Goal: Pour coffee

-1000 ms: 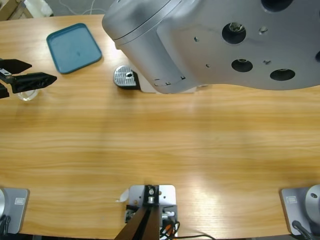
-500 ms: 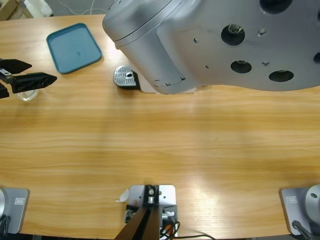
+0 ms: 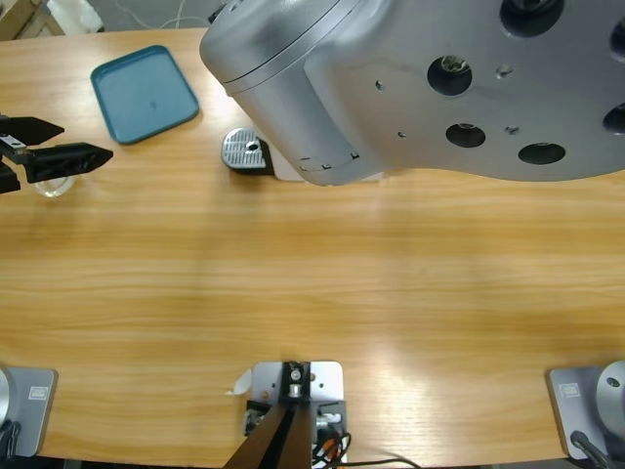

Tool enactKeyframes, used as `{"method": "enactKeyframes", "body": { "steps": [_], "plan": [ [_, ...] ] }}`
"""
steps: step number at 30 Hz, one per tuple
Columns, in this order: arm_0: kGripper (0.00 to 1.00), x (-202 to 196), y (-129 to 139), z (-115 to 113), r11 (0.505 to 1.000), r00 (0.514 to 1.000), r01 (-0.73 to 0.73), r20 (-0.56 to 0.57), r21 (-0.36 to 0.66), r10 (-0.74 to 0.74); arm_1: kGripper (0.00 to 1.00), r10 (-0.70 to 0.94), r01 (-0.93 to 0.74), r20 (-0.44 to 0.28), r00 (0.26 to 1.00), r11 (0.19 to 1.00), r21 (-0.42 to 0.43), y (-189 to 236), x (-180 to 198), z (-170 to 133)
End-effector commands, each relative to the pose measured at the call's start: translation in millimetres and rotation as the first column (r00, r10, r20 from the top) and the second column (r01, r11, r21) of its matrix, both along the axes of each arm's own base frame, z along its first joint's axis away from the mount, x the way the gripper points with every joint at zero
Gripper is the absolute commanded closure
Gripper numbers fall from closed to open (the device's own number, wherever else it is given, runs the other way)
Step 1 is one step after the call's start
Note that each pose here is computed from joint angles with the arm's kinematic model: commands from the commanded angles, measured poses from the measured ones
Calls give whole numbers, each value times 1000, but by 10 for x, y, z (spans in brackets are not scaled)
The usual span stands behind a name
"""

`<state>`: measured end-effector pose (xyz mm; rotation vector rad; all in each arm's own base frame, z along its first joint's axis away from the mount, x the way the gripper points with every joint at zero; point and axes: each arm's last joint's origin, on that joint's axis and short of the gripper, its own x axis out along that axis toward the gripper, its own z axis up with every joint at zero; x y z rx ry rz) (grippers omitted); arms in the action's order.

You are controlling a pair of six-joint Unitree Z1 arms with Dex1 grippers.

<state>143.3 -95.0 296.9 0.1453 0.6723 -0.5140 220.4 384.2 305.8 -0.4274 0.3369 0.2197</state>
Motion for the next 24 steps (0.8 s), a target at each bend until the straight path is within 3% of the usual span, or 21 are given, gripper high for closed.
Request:
{"method": "enactKeyframes", "body": {
  "steps": [1, 17, 21, 24],
  "plan": [
    [119, 0, -27, -149, 1000, 998, 12, -54, 15, -11, 1000, 47, -98, -197, 979, 962, -256, 218, -96, -1319],
    [119, 2, -29, -152, 1000, 998, 12, -56, 16, -11, 1000, 40, -95, -220, 975, 964, -249, 239, -92, -1446],
    [119, 2, -28, -154, 1000, 998, 12, -56, 16, -11, 1000, 56, -95, -194, 979, 975, -202, 166, -124, -1095],
    [119, -4, -22, -148, 1000, 999, 9, -51, 16, -8, 1000, 131, -161, -239, 962, 981, -112, 48, -161, -717]
  ]
}}
